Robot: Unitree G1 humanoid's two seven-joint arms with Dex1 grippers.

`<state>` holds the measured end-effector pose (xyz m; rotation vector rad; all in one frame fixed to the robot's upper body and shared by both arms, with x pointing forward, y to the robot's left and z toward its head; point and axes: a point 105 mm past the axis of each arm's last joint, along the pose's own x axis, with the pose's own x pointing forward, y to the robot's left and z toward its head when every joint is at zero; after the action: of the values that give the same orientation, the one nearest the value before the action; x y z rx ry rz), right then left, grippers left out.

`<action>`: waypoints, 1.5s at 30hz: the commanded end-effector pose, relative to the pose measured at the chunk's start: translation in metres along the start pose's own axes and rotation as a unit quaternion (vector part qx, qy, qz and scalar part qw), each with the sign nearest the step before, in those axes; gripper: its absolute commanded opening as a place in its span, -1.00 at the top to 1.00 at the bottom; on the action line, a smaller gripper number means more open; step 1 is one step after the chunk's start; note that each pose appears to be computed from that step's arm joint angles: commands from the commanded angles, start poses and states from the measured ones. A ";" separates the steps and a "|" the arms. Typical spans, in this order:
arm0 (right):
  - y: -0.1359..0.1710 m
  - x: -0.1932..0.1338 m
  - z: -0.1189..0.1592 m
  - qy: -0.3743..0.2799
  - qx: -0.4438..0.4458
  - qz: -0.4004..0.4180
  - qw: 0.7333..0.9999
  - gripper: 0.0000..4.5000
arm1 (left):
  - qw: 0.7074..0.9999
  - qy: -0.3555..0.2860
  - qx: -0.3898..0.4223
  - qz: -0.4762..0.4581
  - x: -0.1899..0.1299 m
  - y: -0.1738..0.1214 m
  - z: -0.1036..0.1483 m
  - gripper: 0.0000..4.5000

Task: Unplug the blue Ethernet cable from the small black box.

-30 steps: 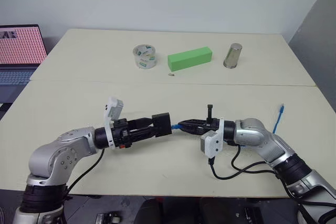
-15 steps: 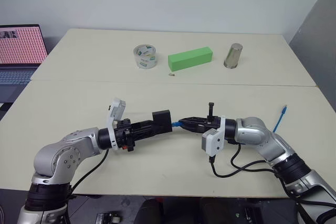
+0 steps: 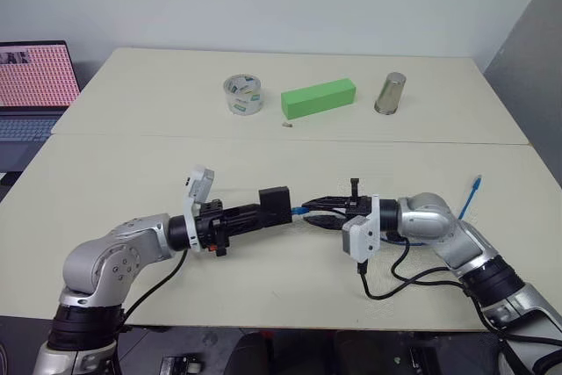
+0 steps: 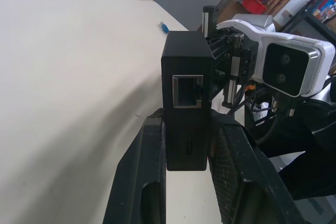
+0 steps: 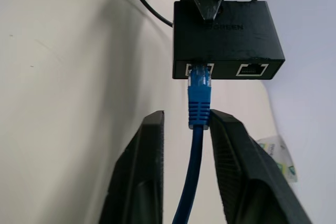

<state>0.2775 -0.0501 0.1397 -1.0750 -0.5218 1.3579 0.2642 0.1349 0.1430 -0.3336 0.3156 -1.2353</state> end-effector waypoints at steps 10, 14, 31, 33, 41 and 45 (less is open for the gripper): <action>-0.014 -0.025 0.045 -0.072 0.491 0.034 0.868 -0.26 | 0.994 0.037 0.072 -0.075 0.003 -0.019 0.008 0.65; -0.012 -0.023 0.043 -0.073 0.541 0.037 0.837 -0.26 | 0.992 0.036 0.080 -0.089 0.004 -0.022 0.011 0.65; -0.011 -0.011 0.034 -0.075 0.581 0.040 0.809 -0.26 | 0.990 0.041 0.095 -0.095 0.005 -0.028 0.011 0.65; -0.010 -0.010 0.033 -0.073 0.581 0.042 0.810 -0.10 | 0.990 0.041 0.096 -0.095 0.006 -0.028 0.011 0.65; -0.008 -0.009 0.032 -0.067 0.578 0.050 0.812 0.67 | 0.989 0.047 0.102 -0.098 0.008 -0.032 0.010 0.65; -0.007 -0.009 0.032 -0.065 0.574 0.054 0.814 0.98 | 0.989 0.046 0.102 -0.100 0.009 -0.034 0.010 0.65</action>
<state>0.2535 -0.0502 0.1568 0.0304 0.3389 1.4768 0.2488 0.1236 0.1559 -0.1671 0.2812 -1.4216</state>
